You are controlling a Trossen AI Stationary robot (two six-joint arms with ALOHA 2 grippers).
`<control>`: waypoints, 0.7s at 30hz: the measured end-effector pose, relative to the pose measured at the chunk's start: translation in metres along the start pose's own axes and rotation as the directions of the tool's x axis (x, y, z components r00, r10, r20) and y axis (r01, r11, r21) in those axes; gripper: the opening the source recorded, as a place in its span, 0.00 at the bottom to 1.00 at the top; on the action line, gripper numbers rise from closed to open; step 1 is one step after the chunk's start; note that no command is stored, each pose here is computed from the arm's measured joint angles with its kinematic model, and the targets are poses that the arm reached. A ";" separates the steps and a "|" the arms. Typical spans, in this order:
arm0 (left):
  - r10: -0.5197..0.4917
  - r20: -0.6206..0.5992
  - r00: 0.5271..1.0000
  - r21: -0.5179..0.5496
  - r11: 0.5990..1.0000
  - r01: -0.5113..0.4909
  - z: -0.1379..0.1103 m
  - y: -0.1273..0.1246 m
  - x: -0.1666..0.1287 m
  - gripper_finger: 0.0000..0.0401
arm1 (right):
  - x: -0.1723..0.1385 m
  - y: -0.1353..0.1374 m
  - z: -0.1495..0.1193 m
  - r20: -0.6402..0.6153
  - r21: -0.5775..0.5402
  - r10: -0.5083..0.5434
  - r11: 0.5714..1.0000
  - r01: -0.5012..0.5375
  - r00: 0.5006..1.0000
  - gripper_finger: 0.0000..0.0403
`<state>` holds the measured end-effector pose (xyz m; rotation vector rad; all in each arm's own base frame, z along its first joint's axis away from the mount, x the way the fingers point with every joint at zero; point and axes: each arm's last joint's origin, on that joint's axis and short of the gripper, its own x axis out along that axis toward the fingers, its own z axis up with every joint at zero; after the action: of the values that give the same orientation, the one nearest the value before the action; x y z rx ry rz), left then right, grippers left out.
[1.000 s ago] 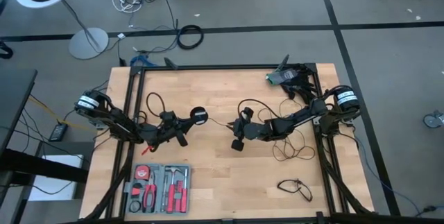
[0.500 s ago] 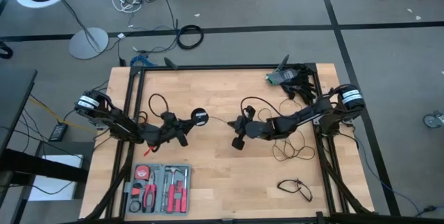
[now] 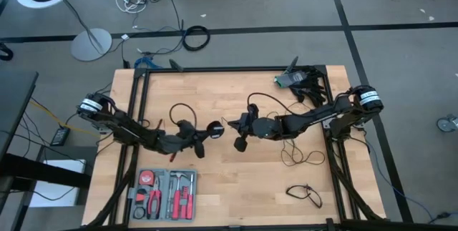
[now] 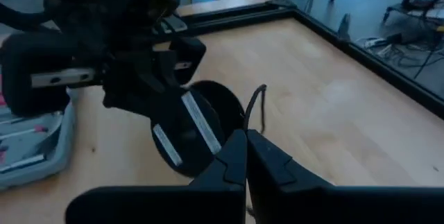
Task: Coil cords
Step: Coil the black wire onto the spool
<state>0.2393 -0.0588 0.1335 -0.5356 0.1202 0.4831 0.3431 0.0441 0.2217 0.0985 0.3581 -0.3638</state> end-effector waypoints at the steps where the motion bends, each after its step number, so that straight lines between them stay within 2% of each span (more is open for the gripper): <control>1: 0.014 -0.001 1.000 0.008 1.000 -0.014 0.001 -0.002 0.002 0.00 | 0.000 0.001 0.003 0.005 0.002 0.020 1.000 -0.020 1.000 0.00; 9: 0.113 -0.034 0.993 0.073 0.991 -0.111 0.011 -0.012 0.020 0.00 | -0.005 0.015 0.012 0.028 0.007 0.123 0.992 -0.123 0.992 0.00; 21: 0.106 0.049 0.993 0.120 0.987 -0.111 0.044 -0.033 0.041 0.00 | -0.009 0.023 0.008 -0.001 -0.010 0.156 0.988 -0.156 0.988 0.00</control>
<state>0.2900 -0.0440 0.1765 -0.3992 0.1377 0.5891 0.3459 0.0668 0.2330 0.1158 0.3505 -0.2074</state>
